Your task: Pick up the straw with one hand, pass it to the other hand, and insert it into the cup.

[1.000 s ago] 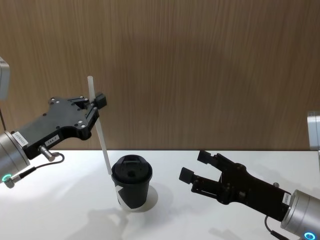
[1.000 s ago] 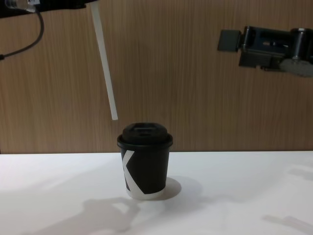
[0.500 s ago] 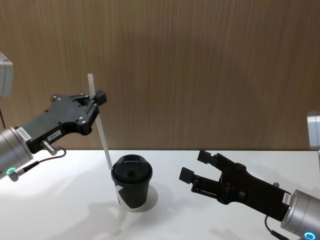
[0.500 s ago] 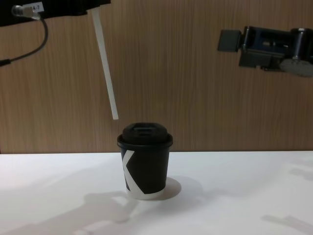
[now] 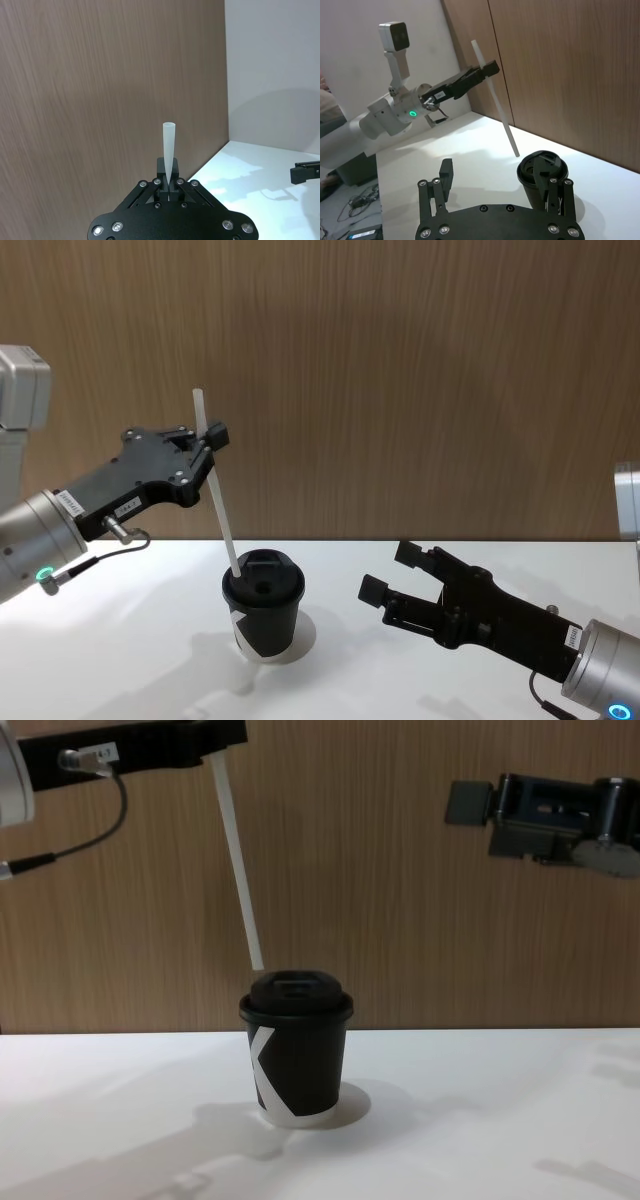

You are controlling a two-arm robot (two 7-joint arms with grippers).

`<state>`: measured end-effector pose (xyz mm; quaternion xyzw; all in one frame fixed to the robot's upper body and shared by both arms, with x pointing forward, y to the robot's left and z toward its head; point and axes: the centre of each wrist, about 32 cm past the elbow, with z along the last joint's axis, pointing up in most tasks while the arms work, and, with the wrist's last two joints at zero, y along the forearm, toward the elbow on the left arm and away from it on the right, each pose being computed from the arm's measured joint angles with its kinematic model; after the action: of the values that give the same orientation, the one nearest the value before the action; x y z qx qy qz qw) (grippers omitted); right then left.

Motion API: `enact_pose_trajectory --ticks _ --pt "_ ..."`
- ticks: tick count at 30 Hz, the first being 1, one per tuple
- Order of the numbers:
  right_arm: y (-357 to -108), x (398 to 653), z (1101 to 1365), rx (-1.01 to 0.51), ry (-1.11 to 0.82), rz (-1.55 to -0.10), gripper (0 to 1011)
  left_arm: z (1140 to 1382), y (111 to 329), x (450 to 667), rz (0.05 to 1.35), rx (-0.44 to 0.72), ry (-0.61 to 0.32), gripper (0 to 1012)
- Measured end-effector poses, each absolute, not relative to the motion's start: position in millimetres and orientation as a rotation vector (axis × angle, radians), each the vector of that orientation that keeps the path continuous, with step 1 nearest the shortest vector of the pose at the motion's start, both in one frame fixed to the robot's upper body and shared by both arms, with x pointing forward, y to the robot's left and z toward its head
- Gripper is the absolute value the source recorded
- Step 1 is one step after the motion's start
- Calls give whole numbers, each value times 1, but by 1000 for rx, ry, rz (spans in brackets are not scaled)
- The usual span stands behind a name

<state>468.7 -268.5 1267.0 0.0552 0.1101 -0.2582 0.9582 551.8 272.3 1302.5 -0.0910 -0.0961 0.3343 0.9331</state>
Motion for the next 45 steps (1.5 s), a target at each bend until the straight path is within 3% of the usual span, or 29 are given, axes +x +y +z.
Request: enact_pose_trajectory --ticks 19,45 --pt "-269 469 1267 112 223 -524 1001 1291 260 571 642 -187 -148 5" --pt "-269 469 1267 112 223 -524 1001 1284 254 576 620 -178 -116 5"
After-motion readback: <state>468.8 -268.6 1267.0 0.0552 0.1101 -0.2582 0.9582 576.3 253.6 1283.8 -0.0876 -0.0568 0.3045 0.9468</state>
